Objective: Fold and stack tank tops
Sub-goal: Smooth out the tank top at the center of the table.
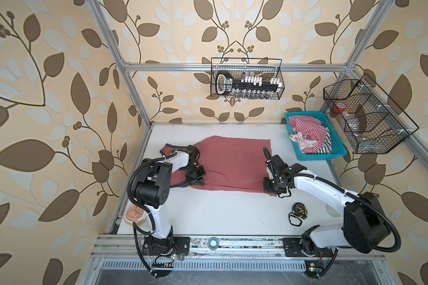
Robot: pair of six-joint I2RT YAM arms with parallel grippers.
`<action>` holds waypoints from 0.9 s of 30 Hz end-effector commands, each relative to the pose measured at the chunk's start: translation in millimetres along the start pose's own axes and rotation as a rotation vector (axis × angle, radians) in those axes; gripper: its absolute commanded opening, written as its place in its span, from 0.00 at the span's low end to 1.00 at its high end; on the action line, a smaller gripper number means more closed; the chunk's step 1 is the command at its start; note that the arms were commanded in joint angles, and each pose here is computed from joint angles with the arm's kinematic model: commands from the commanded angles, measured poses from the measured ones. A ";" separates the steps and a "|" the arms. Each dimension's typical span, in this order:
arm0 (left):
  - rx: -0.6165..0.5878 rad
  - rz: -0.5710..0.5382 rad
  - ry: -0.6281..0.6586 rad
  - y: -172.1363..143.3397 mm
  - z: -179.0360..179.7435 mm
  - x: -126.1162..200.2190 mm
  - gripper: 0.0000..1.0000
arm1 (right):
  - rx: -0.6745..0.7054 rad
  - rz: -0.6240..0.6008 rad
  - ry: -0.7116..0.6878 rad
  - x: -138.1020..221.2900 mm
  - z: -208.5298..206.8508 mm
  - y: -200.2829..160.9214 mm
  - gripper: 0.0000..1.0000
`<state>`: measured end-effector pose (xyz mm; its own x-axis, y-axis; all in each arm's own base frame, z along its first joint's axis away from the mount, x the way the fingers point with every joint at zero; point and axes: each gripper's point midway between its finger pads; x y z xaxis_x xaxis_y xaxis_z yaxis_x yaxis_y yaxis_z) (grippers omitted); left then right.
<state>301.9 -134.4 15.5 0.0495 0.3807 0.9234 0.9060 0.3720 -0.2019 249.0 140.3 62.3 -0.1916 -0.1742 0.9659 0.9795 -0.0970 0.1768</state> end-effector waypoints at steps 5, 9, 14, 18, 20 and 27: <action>0.041 0.007 0.182 0.2 50.3 -39.0 0.11 | -0.019 0.071 -0.026 -27.4 -5.1 -13.1 0.25; 0.043 0.009 0.191 0.1 52.2 -39.7 0.11 | -0.008 0.110 -0.096 -35.0 -19.4 -23.0 0.25; 0.046 0.014 0.198 -0.3 54.1 -42.0 0.11 | -0.017 0.128 -0.173 -39.6 -36.6 -29.2 0.26; 0.046 0.015 0.202 -1.1 54.9 -41.2 0.11 | -0.058 0.141 -0.211 -46.0 -51.4 -31.4 0.24; 0.046 0.015 0.204 -2.2 55.7 -40.9 0.11 | -0.073 0.138 -0.233 -46.7 -58.7 -31.5 0.23; 0.011 0.003 0.191 -11.0 45.5 -31.9 0.16 | -0.098 0.118 -0.256 -35.1 -71.9 -27.3 0.21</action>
<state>301.5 -136.1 16.8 0.0360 0.3829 0.9231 0.9112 0.3667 -0.1876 240.9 98.9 14.4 -0.0855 -0.0166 0.9962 0.9810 -0.1761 0.0813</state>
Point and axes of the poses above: each gripper's point midway between its finger pads, its own x axis back along the fingers, its own z axis along the line the jaws close on, y = z × x, and after that the axes turned 1 degree about x, right-handed
